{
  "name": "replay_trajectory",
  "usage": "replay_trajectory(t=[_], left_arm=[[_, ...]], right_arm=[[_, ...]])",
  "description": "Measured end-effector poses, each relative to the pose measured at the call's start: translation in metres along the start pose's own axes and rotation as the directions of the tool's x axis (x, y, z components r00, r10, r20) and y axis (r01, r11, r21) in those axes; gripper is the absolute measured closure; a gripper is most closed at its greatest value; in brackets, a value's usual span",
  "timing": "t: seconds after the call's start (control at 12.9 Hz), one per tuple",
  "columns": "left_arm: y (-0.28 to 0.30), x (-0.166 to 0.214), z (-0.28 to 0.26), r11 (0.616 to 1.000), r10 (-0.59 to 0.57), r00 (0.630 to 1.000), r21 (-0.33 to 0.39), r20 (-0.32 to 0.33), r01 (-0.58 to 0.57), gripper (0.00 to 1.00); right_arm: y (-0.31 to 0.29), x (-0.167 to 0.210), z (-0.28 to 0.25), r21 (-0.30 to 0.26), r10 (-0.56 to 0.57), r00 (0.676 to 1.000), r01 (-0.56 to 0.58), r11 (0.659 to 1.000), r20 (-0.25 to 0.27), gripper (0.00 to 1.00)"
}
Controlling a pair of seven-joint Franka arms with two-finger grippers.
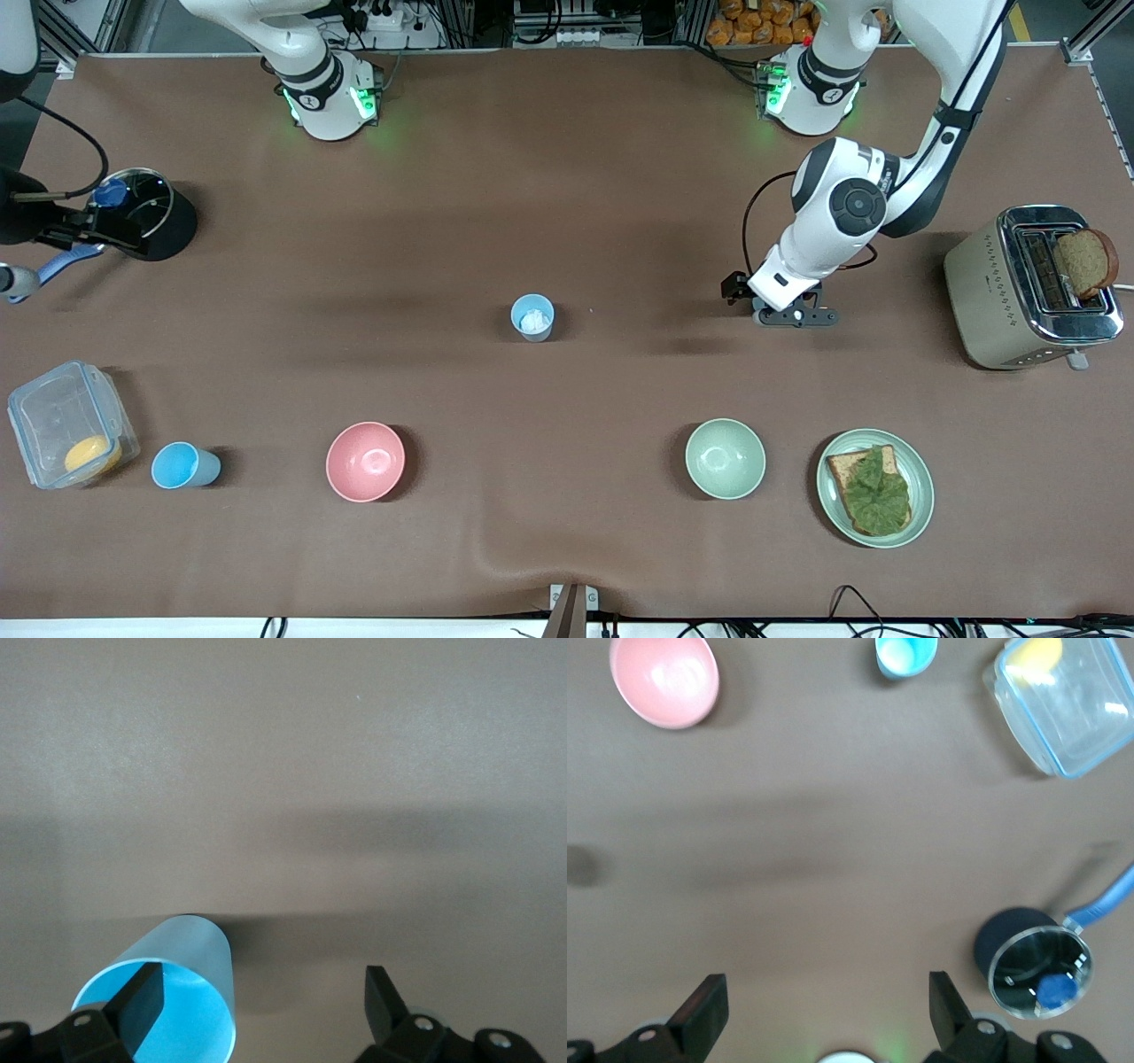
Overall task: Stack blue cups with both arms
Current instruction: 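Grasp the blue cup beside the toaster with the left gripper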
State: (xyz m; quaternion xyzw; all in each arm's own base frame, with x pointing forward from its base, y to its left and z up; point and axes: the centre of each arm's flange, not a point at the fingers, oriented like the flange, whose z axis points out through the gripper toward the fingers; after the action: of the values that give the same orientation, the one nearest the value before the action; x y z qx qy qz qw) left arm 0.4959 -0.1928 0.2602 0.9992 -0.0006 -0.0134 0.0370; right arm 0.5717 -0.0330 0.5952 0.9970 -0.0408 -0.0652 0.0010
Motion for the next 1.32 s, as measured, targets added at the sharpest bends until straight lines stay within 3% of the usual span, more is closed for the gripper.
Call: replay_trajectory(t=[0.31,0.54,0.93,1.32], left_arm=[[-0.005,-0.001,0.003,1.000,-0.008,1.000,0.003,0.007,0.008,0.00],[-0.009,-0.012,0.014,1.000,-0.008,0.999,0.013,0.034,0.007,0.00],[-0.005,-0.018,0.019,1.000,0.002,0.999,0.015,0.047,-0.003,0.00],[-0.012,-0.020,0.023,0.999,0.045,0.997,0.015,0.057,-0.046,0.56]], right_arm=[[0.009,-0.001,0.001,0.057,0.021,0.999,-0.019,0.998,-0.042,0.00],[0.003,-0.009,-0.008,0.057,0.007,0.998,-0.004,0.998,-0.056,0.00],[-0.001,-0.038,-0.004,0.042,-0.013,0.999,0.014,0.999,-0.034,0.00],[-0.020,-0.042,-0.004,0.006,-0.050,0.999,0.050,0.999,-0.020,0.00]])
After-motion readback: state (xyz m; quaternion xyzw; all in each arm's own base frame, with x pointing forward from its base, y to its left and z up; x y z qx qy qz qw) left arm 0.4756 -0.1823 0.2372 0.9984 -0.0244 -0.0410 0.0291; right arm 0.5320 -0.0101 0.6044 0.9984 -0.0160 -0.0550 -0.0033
